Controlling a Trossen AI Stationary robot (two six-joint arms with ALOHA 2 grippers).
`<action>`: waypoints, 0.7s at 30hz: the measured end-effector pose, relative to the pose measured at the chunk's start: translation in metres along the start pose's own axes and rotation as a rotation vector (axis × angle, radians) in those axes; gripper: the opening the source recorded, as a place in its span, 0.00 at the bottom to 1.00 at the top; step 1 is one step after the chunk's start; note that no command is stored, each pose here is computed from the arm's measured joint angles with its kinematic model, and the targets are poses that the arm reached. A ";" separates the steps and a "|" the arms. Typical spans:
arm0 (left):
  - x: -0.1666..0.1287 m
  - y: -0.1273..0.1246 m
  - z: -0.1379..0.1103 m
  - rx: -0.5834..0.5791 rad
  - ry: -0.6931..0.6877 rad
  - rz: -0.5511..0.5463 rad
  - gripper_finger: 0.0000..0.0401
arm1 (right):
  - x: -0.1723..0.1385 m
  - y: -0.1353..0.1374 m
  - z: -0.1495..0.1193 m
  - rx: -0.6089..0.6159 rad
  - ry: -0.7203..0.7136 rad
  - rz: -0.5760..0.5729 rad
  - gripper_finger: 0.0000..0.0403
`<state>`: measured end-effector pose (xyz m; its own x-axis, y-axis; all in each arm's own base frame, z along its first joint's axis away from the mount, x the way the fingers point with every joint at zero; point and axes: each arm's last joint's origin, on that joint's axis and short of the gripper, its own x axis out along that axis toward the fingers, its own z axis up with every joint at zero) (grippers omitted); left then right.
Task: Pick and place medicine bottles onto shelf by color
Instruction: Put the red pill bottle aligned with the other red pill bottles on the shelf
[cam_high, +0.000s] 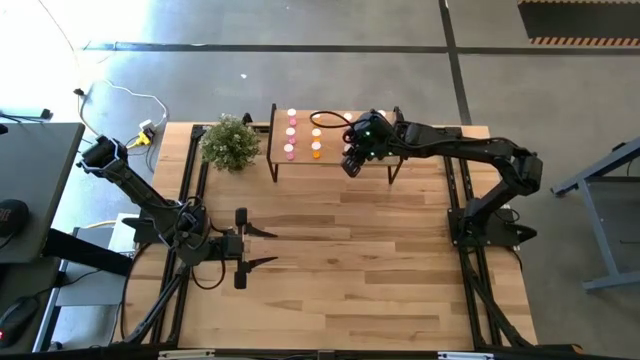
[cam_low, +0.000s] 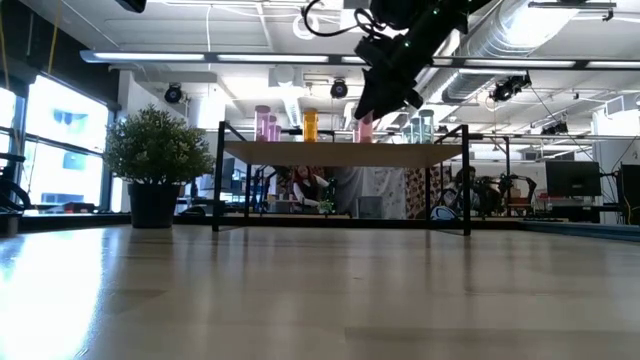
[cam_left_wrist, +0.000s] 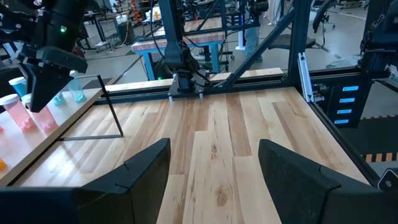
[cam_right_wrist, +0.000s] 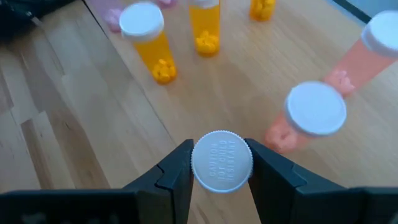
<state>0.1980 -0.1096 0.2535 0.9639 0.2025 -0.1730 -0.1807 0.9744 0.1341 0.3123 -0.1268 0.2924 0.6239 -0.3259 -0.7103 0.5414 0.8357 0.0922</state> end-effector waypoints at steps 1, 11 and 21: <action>0.000 0.000 0.000 0.000 0.000 0.001 0.58 | 0.000 0.000 -0.001 -0.001 0.007 -0.003 0.32; 0.000 0.000 0.000 0.000 0.000 0.000 0.58 | 0.000 -0.001 -0.002 -0.004 0.020 -0.007 0.32; 0.000 0.000 0.000 0.000 0.000 0.000 0.58 | 0.000 -0.001 -0.002 -0.005 0.019 -0.015 0.32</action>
<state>0.1980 -0.1096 0.2535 0.9638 0.2025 -0.1732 -0.1805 0.9743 0.1345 0.3107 -0.1264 0.2910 0.6049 -0.3299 -0.7248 0.5480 0.8328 0.0782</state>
